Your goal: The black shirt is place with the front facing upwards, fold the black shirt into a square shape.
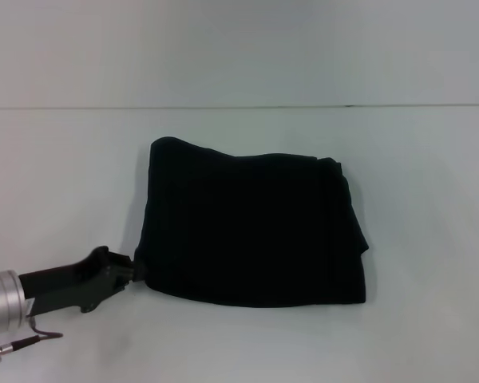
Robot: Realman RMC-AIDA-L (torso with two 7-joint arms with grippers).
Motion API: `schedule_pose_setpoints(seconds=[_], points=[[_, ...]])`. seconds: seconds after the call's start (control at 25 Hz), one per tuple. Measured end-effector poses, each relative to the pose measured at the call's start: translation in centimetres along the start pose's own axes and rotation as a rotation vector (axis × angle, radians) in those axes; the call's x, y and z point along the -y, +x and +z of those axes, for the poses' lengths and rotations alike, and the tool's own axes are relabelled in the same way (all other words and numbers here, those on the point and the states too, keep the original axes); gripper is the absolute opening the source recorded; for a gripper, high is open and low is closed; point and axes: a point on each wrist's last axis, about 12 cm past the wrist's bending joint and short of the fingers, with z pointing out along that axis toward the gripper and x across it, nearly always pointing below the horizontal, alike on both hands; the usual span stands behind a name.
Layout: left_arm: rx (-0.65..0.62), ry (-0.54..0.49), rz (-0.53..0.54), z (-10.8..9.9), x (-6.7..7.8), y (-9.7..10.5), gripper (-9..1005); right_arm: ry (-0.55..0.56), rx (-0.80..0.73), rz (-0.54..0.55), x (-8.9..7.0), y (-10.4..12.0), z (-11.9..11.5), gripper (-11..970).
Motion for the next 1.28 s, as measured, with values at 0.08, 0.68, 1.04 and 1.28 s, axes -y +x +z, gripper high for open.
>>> schedule_pose_setpoints(seconds=[0.08, 0.68, 1.04, 1.28], points=[[0.015, 0.007, -0.005, -0.3, -0.1, -0.1, 35, -0.001, 0.0, -0.001, 0.0, -0.1, 0.1, 915], [0.139, 0.176, 0.428, -6.1, 1.3, -1.2, 327, 0.123, -0.137, -0.105, 0.9, 0.1, 0.4, 915], [0.057, 0.211, 0.91, -2.1, 6.1, -3.5, 609, 0.031, -0.47, -0.667, -1.7, 1.0, 3.9, 915], [0.004, 0.181, 1.095, 1.1, 8.8, -4.3, 841, -0.071, -0.559, -0.821, -4.0, 3.1, 7.8, 914]])
